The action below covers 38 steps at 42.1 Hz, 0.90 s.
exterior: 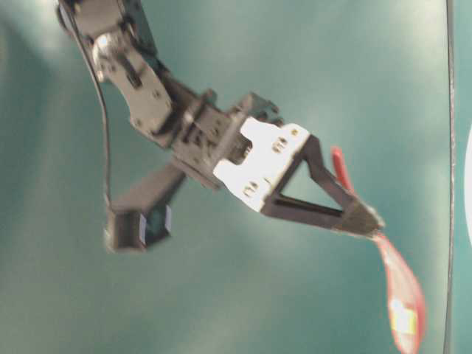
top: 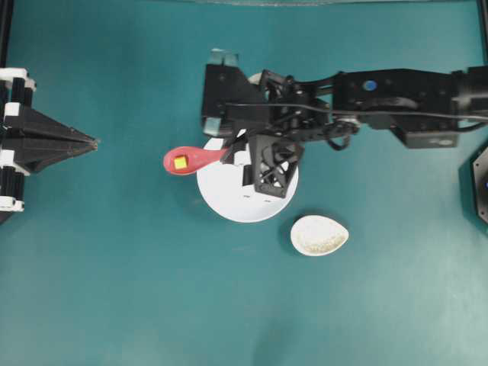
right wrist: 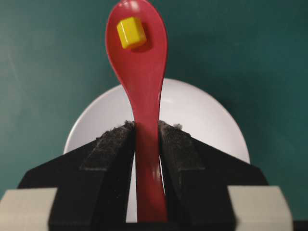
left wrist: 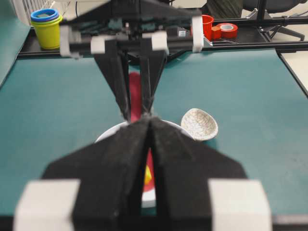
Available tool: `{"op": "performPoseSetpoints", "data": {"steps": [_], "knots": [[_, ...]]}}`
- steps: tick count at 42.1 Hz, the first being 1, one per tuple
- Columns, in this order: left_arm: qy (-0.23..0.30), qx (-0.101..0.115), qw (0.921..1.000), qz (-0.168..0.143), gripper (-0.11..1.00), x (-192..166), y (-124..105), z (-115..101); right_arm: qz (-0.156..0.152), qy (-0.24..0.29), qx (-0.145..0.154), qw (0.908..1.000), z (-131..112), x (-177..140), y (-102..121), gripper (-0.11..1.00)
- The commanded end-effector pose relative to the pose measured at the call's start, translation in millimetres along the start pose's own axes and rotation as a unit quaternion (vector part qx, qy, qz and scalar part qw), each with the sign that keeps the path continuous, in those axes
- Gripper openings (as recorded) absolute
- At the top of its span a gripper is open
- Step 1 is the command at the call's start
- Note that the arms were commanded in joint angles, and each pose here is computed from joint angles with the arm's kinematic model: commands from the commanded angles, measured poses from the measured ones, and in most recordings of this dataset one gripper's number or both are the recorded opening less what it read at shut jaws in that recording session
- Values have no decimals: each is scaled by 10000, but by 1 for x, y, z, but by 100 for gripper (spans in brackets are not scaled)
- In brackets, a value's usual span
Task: Scoop the yellow hexagonal prism block from the bowl with a spoon using the right arm.
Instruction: 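Hold the loaded spoon above the bowl with the right gripper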
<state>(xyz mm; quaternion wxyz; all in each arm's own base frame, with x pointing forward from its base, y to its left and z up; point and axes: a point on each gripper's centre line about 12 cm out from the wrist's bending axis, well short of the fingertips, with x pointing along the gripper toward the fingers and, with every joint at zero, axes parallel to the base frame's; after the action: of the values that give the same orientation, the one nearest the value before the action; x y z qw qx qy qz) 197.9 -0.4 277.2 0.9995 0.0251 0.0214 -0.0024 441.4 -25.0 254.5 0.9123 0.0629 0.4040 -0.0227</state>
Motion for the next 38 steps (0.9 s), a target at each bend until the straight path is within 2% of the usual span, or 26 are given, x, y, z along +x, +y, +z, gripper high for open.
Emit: {"op": "performPoseSetpoints", "data": {"steps": [1,5,14,23,32,38], "knots": [[-122,7,9999,10,0,1,1,7,29,-451,3,9990,10,-24,3,23],[-161,7,9999,11,0,1,1,8,62,-604,63,9981,5,-34,3,23],[-214,8,9998,12,0,1,1,10,322,-740,468,9956,-2,-57,9,23],[-337,38,9994,18,0,0,1,14,622,-581,825,9930,-9,-78,16,23],[-460,62,9989,18,0,-3,1,19,705,-511,1115,9899,-15,-98,19,23],[-490,55,9988,27,0,-5,1,21,705,-573,1138,9893,-17,-112,19,23]]}}
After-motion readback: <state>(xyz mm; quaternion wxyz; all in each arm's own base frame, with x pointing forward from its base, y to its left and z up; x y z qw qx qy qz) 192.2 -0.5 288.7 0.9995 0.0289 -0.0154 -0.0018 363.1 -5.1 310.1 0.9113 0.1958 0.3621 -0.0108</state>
